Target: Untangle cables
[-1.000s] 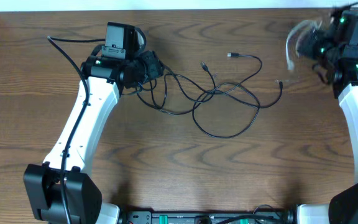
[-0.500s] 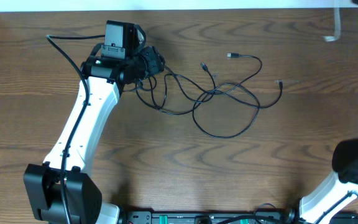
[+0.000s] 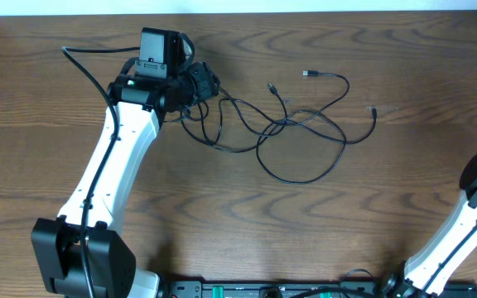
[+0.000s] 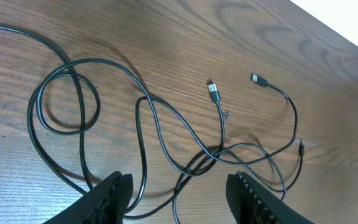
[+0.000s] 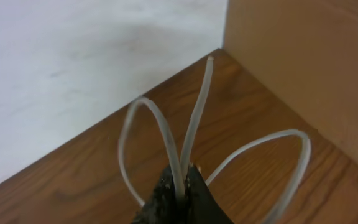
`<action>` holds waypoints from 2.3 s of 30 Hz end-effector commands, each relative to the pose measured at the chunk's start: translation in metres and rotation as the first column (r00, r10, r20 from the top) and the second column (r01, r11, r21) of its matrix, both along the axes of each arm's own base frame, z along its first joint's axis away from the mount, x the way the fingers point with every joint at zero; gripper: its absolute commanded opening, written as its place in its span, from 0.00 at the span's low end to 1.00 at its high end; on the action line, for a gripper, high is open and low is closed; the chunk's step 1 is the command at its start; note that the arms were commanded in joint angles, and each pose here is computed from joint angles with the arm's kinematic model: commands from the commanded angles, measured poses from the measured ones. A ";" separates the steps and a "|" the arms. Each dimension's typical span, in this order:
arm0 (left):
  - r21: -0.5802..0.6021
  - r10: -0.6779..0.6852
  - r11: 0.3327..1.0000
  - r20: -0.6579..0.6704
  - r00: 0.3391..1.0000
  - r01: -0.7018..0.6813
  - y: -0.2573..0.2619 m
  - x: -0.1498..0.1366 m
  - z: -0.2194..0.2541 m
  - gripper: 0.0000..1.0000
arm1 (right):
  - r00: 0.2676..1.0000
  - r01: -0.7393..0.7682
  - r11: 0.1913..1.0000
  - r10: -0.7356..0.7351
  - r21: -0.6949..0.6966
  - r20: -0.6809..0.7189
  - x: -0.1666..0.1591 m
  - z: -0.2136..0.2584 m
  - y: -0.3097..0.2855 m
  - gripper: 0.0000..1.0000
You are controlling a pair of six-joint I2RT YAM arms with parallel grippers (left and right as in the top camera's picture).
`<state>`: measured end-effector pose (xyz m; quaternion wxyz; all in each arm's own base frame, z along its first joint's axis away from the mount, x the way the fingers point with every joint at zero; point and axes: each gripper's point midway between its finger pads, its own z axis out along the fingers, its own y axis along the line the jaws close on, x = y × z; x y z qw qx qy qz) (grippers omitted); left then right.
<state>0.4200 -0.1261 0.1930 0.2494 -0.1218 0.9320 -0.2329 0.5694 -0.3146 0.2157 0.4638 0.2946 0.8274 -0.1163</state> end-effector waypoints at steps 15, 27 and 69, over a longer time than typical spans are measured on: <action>0.023 0.016 1.000 -0.004 1.000 -0.016 0.005 0.000 -0.004 0.54 | 0.995 -0.040 0.999 0.040 0.000 0.086 0.031 -0.062 -0.038 0.99; 0.053 -0.036 0.998 0.028 0.999 0.035 0.001 0.001 -0.002 0.54 | 0.966 -0.260 0.945 0.256 0.197 0.042 0.011 -0.016 0.047 0.99; 0.148 -0.308 0.926 -0.237 0.921 0.348 -0.022 -0.039 -0.143 0.31 | 0.579 -0.590 0.686 0.727 0.426 -0.369 -0.056 -0.050 0.386 0.99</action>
